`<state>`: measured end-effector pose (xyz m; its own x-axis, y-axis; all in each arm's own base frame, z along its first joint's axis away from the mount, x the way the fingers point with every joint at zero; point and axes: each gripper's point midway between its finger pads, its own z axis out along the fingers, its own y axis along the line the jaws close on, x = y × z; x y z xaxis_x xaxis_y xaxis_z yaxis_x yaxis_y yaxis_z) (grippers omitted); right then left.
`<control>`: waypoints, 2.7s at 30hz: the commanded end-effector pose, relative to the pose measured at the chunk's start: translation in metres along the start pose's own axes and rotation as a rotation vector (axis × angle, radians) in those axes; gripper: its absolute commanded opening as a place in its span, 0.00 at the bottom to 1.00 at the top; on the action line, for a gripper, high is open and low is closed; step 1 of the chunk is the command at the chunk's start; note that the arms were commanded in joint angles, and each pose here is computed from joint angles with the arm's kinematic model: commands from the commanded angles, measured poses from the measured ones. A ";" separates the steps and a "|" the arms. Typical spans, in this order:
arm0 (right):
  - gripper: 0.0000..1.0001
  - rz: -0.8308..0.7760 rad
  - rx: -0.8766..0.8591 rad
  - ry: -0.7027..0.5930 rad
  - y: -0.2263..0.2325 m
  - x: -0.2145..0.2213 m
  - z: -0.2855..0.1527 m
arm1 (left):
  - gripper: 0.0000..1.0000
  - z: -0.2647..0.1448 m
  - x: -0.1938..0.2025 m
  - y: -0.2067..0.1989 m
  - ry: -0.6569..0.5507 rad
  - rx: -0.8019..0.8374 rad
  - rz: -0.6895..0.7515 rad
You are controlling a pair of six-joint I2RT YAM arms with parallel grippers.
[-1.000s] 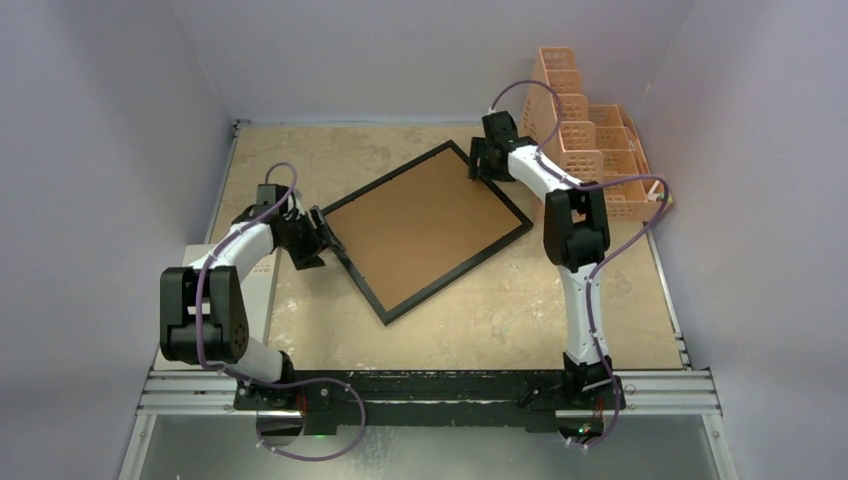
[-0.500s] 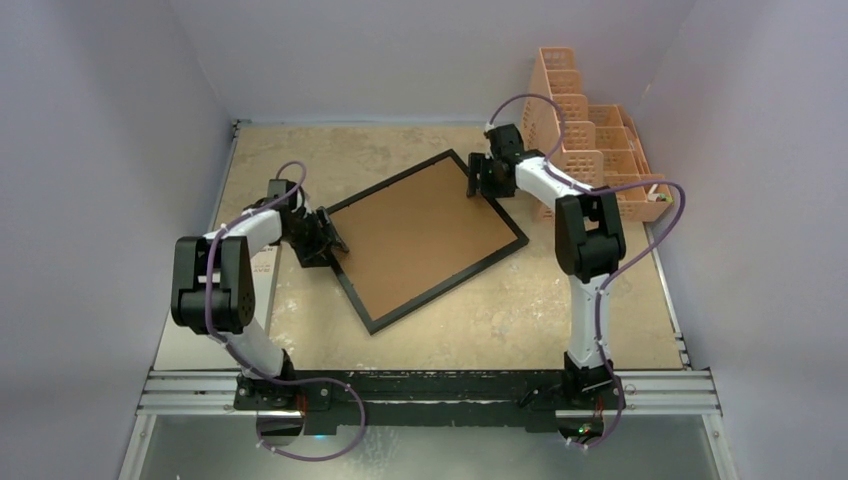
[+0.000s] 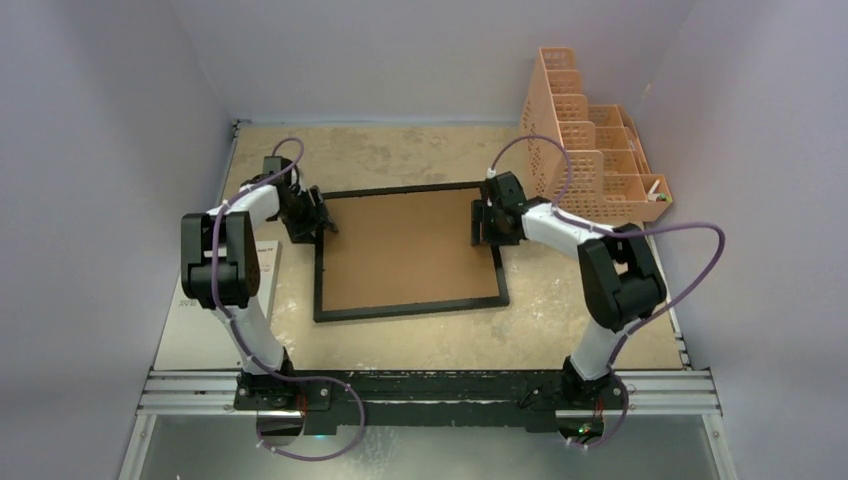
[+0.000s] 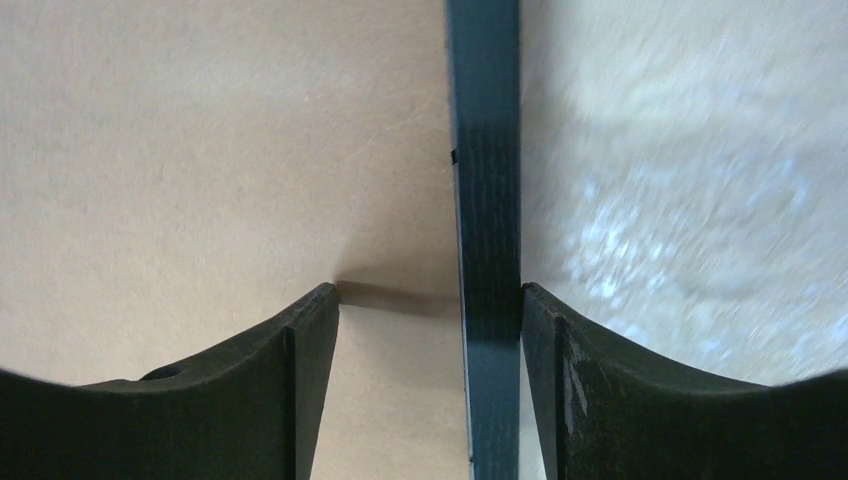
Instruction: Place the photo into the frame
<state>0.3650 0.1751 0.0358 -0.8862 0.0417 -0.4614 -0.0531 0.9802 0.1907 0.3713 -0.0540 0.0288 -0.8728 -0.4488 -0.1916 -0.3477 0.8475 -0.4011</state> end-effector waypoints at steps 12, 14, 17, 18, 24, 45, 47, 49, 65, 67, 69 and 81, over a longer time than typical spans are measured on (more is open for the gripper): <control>0.65 0.027 -0.497 0.071 0.090 0.117 -0.060 | 0.60 0.063 0.010 -0.136 0.099 0.438 0.232; 0.65 0.029 -0.524 0.076 0.092 0.125 -0.064 | 0.60 0.070 0.015 -0.145 0.116 0.473 0.233; 0.65 0.032 -0.547 0.101 0.095 0.142 -0.067 | 0.60 0.077 0.024 -0.160 0.142 0.528 0.250; 0.65 0.031 -0.541 0.109 0.094 0.147 -0.067 | 0.60 0.078 0.026 -0.162 0.149 0.534 0.254; 0.66 0.055 -0.420 0.072 0.071 0.147 -0.078 | 0.61 0.069 0.017 -0.154 0.127 0.439 0.284; 0.55 -0.171 -0.767 -0.129 0.202 0.038 -0.146 | 0.52 -0.096 -0.012 -0.031 -0.259 -0.015 0.058; 0.50 -0.211 -0.808 -0.080 0.229 0.042 -0.136 | 0.47 -0.099 0.007 -0.016 -0.262 -0.049 0.019; 0.47 -0.256 -0.835 -0.038 0.254 0.051 -0.124 | 0.44 -0.095 0.027 -0.004 -0.247 -0.061 -0.018; 0.12 -0.356 -1.024 0.232 0.349 0.105 -0.047 | 0.36 -0.041 0.091 0.021 -0.115 0.002 -0.138; 0.11 -0.348 -1.009 0.237 0.348 0.106 -0.040 | 0.34 -0.035 0.096 0.027 -0.095 -0.015 -0.140; 0.10 -0.343 -1.001 0.245 0.347 0.108 -0.035 | 0.30 -0.031 0.101 0.032 -0.082 -0.030 -0.145; 0.07 -0.282 -0.864 0.256 0.326 0.099 0.000 | 0.13 -0.021 0.120 0.055 -0.029 -0.123 -0.171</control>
<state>0.2439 0.5058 0.0503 -0.8435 -0.3448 -0.4118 -0.5308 0.4183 0.7370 0.2650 -0.0658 0.0325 -0.7790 -0.5926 -0.2051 -0.4745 0.7708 -0.4251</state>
